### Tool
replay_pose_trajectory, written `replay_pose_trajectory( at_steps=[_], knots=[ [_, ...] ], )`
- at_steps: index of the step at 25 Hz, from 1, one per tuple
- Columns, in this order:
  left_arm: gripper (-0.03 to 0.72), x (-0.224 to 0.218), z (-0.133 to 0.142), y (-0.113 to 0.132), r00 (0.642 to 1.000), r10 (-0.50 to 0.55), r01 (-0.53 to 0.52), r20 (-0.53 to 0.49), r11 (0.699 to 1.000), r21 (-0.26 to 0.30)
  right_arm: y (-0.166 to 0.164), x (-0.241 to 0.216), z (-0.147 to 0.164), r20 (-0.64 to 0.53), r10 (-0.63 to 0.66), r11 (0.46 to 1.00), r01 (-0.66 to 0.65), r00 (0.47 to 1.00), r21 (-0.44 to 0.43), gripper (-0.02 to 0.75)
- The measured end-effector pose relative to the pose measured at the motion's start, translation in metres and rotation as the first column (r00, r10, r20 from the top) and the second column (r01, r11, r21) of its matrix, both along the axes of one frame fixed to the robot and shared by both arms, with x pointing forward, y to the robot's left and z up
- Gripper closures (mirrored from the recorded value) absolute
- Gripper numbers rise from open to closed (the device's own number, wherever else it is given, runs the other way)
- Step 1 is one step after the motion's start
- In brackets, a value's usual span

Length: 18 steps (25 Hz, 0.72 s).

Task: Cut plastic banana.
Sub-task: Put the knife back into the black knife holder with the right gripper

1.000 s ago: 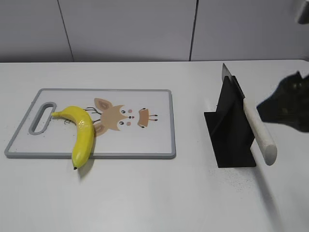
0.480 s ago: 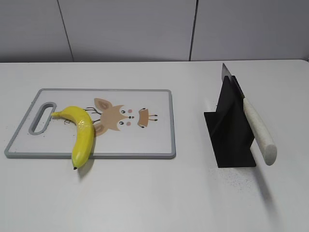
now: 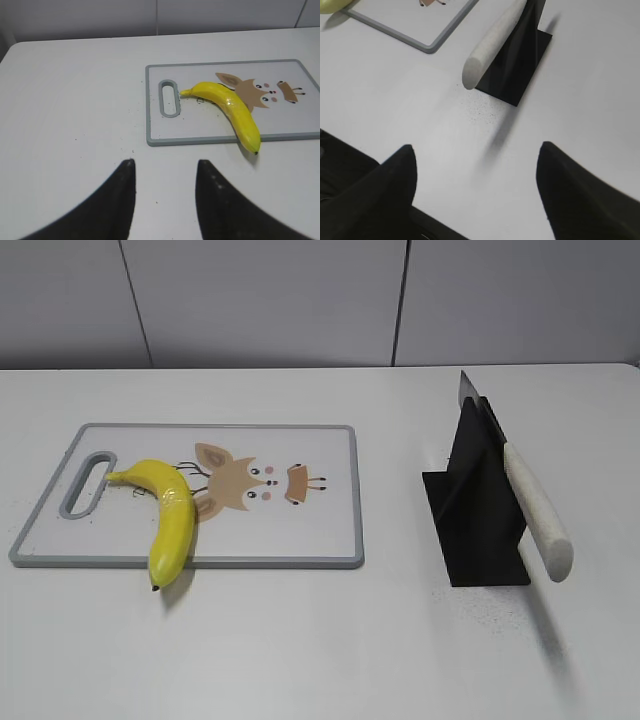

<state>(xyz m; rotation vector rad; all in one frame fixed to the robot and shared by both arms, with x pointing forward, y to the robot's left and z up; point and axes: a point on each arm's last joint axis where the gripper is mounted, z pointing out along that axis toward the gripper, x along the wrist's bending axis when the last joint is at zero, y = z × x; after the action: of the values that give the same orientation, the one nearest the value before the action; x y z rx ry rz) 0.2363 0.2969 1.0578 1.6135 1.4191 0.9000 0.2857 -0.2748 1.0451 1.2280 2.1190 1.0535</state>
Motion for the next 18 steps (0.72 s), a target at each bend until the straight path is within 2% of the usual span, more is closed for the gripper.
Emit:
replay_pose_trajectory(
  at_steps=[4, 12, 18],
  knots=[
    [0.302, 0.0, 0.0, 0.0, 1.0, 0.0, 0.0, 0.0, 1.0, 0.0, -0.009, -0.014, -0.008, 0.026, 0.012, 1.0, -0.012, 1.0, -0.007, 0.158],
    [0.303, 0.0, 0.0, 0.0, 1.0, 0.0, 0.0, 0.0, 1.0, 0.0, -0.024, -0.037, -0.005, 0.183, 0.008, 0.996, -0.024, 0.983, 0.085, 0.158],
    [0.303, 0.0, 0.0, 0.0, 1.0, 0.0, 0.0, 0.003, 1.0, 0.001, -0.024, -0.038, -0.005, 0.189, 0.01, 0.995, -0.029, 0.982, 0.094, 0.158]
  ],
)
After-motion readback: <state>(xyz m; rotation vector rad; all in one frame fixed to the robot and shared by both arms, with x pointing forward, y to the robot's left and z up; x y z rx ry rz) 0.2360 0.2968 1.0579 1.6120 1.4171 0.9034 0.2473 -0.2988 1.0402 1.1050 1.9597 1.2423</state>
